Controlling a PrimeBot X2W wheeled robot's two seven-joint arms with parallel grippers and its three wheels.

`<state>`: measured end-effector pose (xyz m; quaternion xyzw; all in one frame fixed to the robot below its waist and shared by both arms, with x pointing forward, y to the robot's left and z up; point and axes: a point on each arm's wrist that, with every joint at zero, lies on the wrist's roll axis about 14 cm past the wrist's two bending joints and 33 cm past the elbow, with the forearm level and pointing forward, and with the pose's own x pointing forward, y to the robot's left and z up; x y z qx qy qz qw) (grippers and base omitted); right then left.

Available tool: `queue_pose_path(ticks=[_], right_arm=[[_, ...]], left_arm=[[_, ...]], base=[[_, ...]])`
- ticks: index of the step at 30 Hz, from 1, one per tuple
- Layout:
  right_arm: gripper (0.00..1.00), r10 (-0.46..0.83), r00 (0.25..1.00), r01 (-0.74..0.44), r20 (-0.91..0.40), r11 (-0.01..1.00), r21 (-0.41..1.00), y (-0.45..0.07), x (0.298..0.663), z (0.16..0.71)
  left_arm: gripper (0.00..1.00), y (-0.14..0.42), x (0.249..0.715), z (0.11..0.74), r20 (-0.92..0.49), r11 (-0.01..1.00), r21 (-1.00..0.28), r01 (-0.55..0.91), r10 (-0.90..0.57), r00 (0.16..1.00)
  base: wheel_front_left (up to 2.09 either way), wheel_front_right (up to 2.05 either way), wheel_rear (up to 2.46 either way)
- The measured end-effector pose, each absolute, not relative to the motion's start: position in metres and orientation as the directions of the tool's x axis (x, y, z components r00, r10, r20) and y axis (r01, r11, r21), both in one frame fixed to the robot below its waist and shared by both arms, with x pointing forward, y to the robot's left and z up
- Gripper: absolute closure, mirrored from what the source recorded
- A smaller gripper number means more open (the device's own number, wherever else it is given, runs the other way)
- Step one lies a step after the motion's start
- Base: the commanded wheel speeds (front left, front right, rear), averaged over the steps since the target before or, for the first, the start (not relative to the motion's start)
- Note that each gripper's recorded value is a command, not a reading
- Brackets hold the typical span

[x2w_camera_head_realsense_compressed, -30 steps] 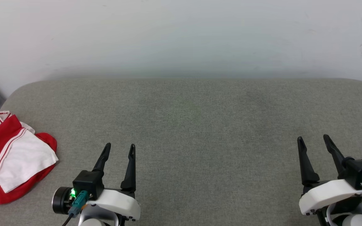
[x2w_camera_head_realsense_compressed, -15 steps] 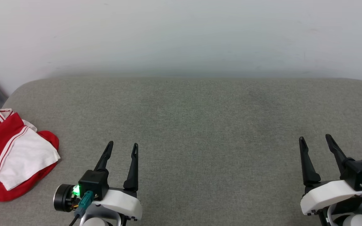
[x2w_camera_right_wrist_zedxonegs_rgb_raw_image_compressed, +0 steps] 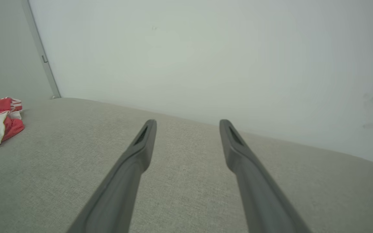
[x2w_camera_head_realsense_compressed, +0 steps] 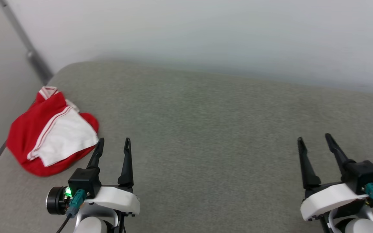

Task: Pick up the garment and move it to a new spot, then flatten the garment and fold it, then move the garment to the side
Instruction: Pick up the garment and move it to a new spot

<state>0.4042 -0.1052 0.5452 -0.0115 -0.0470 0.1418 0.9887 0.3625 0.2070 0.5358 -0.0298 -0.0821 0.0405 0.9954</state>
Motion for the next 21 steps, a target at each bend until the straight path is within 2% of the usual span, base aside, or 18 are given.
queue_pose_path(ticks=[12,21], right_arm=[[0.0,0.565,0.821,-0.565,0.088,0.825,-0.022,0.01,0.412,0.544],[0.0,0.703,0.703,-0.705,0.109,0.709,-0.018,0.074,0.401,0.551]], left_arm=[[0.0,0.296,0.299,0.53,0.14,0.923,-0.067,-0.378,0.384,0.913],[0.0,0.338,0.247,0.53,0.138,0.842,-0.074,-0.535,0.54,0.83]], base=[[0.0,0.0,0.0],[0.0,0.0,0.0]])
